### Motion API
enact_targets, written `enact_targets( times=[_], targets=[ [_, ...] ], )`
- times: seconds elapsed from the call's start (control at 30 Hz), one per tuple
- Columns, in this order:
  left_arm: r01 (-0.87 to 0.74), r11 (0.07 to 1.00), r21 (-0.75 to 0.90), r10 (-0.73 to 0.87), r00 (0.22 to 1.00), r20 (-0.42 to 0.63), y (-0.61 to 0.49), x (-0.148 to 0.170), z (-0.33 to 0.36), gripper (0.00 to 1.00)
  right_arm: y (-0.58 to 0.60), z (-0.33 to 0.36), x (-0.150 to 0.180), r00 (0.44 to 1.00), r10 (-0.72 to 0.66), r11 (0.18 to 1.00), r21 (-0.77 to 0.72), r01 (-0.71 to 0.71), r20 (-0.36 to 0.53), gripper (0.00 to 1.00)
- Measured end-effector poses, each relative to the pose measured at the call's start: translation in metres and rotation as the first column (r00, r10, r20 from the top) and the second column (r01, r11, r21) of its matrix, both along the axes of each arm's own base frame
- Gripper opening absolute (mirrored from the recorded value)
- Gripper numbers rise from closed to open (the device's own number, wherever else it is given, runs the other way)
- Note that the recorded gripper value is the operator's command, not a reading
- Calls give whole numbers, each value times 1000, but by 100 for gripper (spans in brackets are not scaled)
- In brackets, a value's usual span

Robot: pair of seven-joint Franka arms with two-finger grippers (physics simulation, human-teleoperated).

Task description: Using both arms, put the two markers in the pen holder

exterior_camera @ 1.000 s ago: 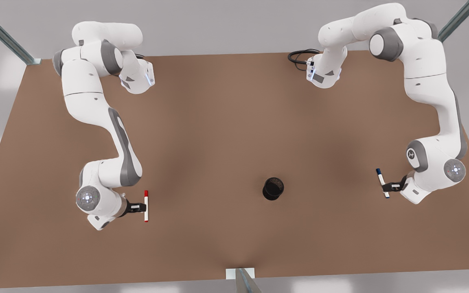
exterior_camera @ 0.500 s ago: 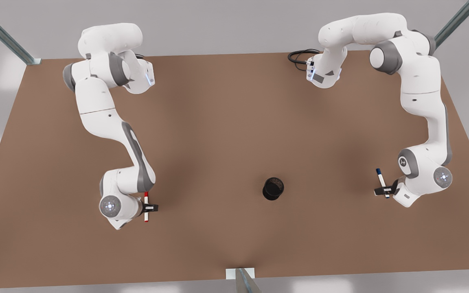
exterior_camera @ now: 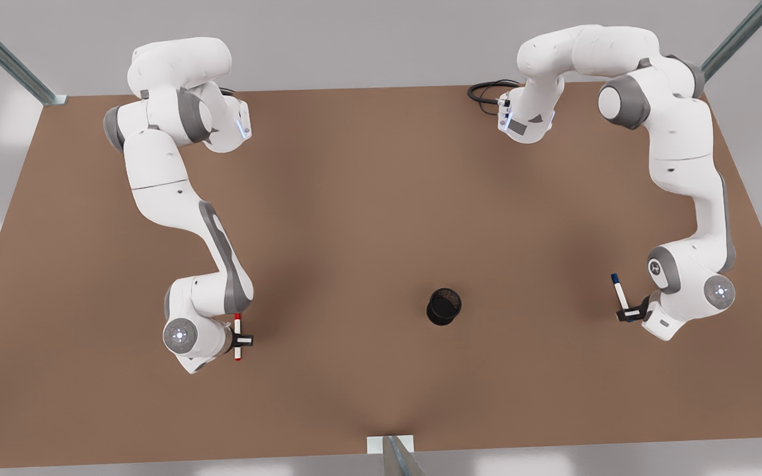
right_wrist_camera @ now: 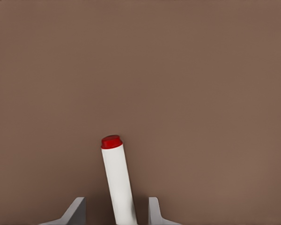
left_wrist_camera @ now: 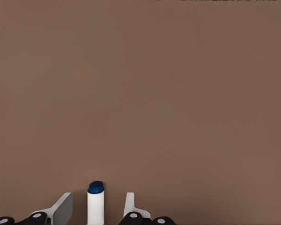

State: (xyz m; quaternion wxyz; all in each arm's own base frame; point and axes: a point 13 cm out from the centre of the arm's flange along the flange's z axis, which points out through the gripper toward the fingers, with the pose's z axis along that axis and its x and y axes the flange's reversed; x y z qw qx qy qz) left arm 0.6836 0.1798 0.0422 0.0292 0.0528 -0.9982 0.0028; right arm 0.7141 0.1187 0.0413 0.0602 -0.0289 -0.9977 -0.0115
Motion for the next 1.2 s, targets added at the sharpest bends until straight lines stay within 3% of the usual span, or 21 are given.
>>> enact_targets(
  times=[0.13, 0.23, 0.53, 0.63, 0.7, 0.77, 0.97, 1.0, 1.2],
  targets=[
    [-5, 1000, 1, 5, 1000, 5, 1, 2, 1, 58, 0, -3, 0, 1000, 2, 1000, 0, -2, 1, 58],
    [-8, 1000, 1, 8, 1000, 5, 1, 2, 1, 52, 0, -3, 2, 1000, 4, 1000, 3, -4, 13, 46],
    [-15, 1000, 0, 15, 1000, 0, 0, 1, -3, 50, 0, -2, 6, 999, 10, 1000, 3, -10, 30, 41],
    [-15, 1000, 0, 15, 1000, -1, 0, 1, -5, 38, 0, -5, 6, 999, 11, 1000, 4, -11, 30, 41],
    [-16, 1000, 0, 16, 1000, -1, 0, 1, -5, 37, 0, -6, 5, 999, 12, 1000, 4, -12, 30, 41],
    [-17, 1000, 0, 17, 1000, -1, -1, 1, -5, 36, 0, -7, 5, 999, 13, 1000, 5, -13, 30, 33],
    [-20, 1000, 4, 20, 1000, -1, 0, 1, -4, 26, 3, -4, 6, 999, 18, 1000, 10, -18, 34, 29],
    [-21, 1000, 6, 21, 1000, 0, 0, 1, -4, 21, 7, 0, 6, 999, 22, 1000, 12, -23, 38, 29],
    [-22, 1000, 19, 21, 999, 28, -1, 14, 18, 21, 51, 142, 23, 982, 75, 996, 37, -83, 174, 30]
  ],
)
